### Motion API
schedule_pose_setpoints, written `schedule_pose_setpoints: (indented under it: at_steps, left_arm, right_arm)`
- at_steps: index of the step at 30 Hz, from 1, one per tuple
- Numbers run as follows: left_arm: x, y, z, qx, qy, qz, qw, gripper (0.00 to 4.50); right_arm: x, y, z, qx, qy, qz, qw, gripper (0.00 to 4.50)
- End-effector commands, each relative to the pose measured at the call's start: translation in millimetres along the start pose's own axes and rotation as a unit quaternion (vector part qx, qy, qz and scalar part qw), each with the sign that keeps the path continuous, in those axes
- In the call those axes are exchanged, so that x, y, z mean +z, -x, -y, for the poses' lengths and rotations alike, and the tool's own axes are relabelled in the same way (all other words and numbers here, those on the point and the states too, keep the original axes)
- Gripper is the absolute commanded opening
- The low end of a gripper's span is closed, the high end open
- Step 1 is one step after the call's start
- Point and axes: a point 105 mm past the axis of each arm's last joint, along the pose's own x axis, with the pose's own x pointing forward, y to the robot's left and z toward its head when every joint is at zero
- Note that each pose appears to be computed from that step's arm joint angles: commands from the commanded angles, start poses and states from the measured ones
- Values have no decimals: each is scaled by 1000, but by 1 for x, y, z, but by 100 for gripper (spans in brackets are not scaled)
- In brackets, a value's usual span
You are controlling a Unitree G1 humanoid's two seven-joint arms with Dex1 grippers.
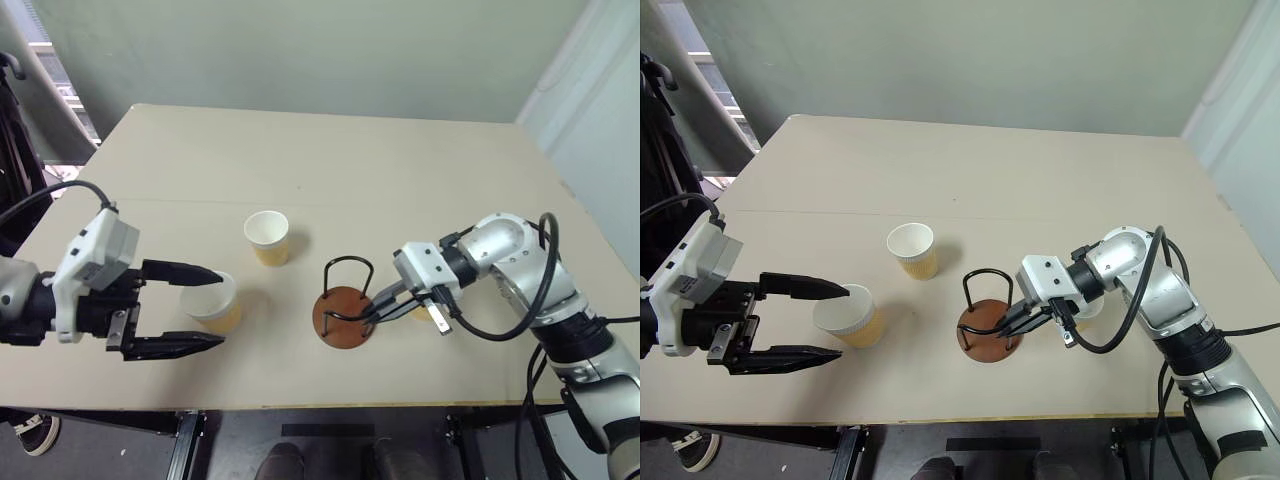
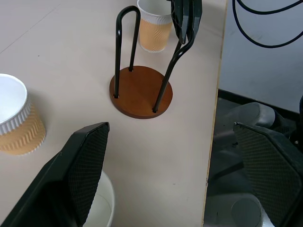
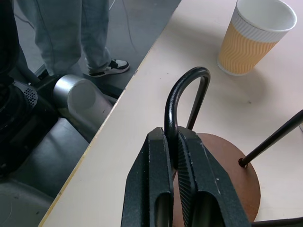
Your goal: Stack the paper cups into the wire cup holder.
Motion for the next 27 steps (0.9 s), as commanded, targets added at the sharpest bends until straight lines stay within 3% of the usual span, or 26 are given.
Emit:
schedule_pose_setpoints:
  at_steps: [1,6,10,14,19,22,27]
  left_arm:
    - [5,2,-1,6,-15,-1,1000,450]
    - [6,2,-3,10,-16,0,1000,450]
    - [7,2,-5,11,-16,1,1000,450]
    - [7,0,-8,7,-20,2,1000,450]
    - [10,-3,-10,-4,-27,8,1000,450]
    - [14,-8,-10,-20,-38,17,999,450]
    - [23,-13,-7,-39,-61,28,997,450]
  right_arm:
    - [5,2,0,4,12,-14,1000,1]
    - [6,6,4,-4,14,-20,1000,144]
    - [14,17,4,-6,22,-21,1000,285]
    - [38,43,13,-44,41,-12,998,424]
    - [60,82,21,-108,52,-19,993,424]
    - [35,108,14,-142,-7,-58,988,424]
    - [-22,115,-12,-151,-85,-150,973,424]
